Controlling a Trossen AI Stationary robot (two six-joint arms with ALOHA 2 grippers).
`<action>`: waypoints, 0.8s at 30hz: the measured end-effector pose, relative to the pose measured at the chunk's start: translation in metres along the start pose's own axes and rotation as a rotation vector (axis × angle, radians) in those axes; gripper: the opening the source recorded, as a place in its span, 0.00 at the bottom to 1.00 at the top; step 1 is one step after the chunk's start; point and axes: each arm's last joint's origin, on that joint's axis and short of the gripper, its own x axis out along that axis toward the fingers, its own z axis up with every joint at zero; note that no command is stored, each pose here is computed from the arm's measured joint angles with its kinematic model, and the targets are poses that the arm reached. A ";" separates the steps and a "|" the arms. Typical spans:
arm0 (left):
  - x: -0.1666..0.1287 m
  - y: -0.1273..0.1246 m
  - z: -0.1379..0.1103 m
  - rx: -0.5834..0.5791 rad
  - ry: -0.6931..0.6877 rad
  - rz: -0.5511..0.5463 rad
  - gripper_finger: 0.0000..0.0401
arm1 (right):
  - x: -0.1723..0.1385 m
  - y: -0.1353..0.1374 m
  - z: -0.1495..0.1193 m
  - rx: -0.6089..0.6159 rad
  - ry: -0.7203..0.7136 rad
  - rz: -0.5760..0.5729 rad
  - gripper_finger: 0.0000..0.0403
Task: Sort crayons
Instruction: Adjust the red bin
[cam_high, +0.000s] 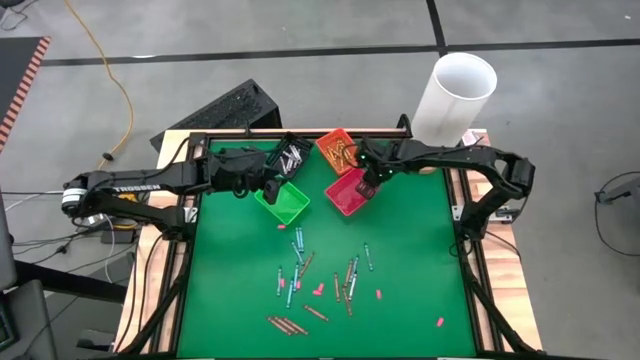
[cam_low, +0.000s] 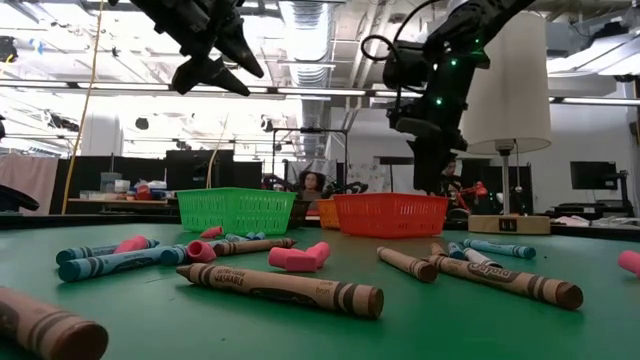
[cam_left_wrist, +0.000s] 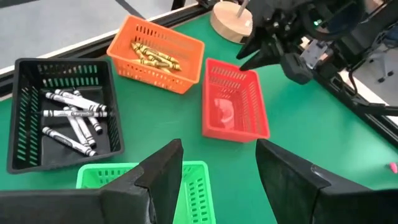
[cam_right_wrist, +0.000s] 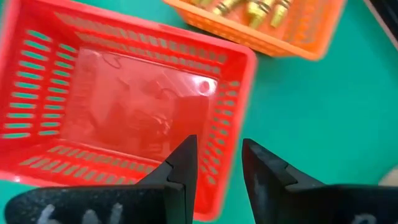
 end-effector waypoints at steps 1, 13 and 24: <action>0.000 0.000 0.000 0.003 -0.001 0.000 0.48 | 0.000 0.002 0.001 -0.006 -0.008 0.015 0.30; 0.000 0.000 0.001 0.004 -0.007 0.003 0.48 | -0.015 0.002 0.002 -0.032 -0.066 -0.009 0.30; 0.000 0.000 0.000 0.005 -0.006 0.005 0.48 | 0.012 -0.030 -0.006 0.024 0.090 -0.185 0.30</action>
